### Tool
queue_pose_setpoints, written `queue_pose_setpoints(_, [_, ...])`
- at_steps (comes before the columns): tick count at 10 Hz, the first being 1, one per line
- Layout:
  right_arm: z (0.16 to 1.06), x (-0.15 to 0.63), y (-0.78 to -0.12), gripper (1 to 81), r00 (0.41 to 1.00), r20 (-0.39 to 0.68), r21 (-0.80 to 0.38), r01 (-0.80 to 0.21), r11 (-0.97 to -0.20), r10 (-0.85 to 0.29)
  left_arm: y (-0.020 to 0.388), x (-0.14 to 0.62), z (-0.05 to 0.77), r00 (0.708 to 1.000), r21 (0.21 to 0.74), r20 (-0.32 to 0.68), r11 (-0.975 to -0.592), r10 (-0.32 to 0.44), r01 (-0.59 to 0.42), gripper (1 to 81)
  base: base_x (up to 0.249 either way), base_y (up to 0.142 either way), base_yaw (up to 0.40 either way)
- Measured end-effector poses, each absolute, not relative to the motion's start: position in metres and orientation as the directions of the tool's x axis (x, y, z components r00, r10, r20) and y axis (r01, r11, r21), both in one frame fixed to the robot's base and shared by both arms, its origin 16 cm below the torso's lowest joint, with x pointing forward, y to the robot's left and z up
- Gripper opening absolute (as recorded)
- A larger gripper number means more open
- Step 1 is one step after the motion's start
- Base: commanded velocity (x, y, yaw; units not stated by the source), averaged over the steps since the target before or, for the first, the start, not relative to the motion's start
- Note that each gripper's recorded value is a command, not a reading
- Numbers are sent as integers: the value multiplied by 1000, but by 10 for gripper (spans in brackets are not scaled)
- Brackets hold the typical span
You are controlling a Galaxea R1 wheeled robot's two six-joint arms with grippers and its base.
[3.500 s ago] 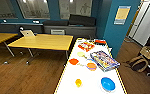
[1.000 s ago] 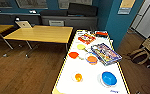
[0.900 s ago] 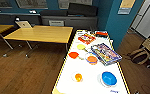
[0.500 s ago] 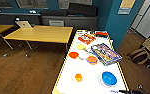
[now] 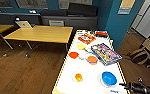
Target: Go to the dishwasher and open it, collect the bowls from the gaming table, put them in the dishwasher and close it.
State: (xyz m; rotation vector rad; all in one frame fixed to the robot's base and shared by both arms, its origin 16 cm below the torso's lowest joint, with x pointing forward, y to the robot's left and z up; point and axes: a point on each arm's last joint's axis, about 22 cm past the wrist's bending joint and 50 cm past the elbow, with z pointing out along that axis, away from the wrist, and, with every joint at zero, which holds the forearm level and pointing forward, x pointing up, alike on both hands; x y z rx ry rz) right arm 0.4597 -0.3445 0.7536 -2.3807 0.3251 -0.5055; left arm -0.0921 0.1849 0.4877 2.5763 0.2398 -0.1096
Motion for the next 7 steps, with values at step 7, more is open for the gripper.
queue_pose_setpoints(7, [722,456,-366,811,876,188,-642,-233,-731,-444,181,-93,483,980,506,-130,-840,150,196,811,0,0,0])
